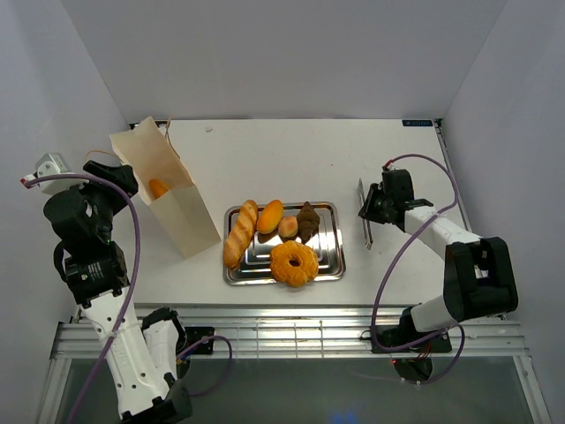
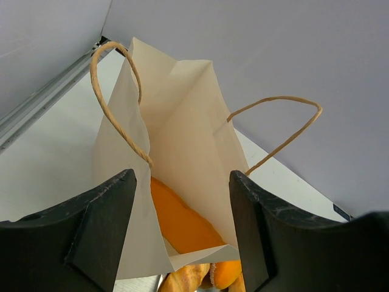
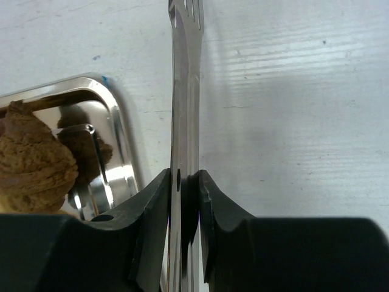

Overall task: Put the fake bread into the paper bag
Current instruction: Adjust the clamp at the center of the board.

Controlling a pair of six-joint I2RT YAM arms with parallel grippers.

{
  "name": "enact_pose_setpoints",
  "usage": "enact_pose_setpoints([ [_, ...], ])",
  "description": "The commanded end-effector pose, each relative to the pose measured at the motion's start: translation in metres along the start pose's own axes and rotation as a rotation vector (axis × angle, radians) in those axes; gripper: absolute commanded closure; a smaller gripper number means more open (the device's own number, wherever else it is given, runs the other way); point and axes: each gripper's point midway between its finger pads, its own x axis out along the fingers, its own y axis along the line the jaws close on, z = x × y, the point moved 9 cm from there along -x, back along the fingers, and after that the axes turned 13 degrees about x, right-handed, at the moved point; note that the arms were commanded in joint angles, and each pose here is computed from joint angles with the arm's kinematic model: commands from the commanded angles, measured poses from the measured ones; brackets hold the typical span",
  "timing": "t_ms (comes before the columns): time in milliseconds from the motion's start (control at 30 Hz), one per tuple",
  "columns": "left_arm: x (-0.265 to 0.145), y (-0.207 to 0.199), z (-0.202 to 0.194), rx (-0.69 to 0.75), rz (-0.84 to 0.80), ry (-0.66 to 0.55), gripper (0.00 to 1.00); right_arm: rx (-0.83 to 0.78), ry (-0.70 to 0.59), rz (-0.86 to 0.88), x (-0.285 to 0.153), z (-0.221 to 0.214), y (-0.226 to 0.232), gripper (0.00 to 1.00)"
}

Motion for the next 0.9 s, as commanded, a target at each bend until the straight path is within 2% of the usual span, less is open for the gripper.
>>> enact_pose_setpoints([
  [0,-0.001,-0.002,0.0,0.002,-0.022,-0.011,0.27,0.031,-0.124,-0.031,0.0,0.004,-0.004,0.71],
  [300,-0.001,-0.002,-0.004,-0.006,-0.034,-0.006,0.27,0.049,-0.103,-0.152,0.01,-0.037,-0.03,0.68],
  [433,0.0,-0.002,-0.006,-0.011,-0.041,0.0,0.27,0.029,-0.119,-0.189,0.01,-0.047,-0.034,0.59],
  [867,0.0,-0.002,-0.007,-0.007,-0.042,0.002,0.28,-0.013,-0.055,-0.367,0.021,-0.075,-0.048,0.46],
])
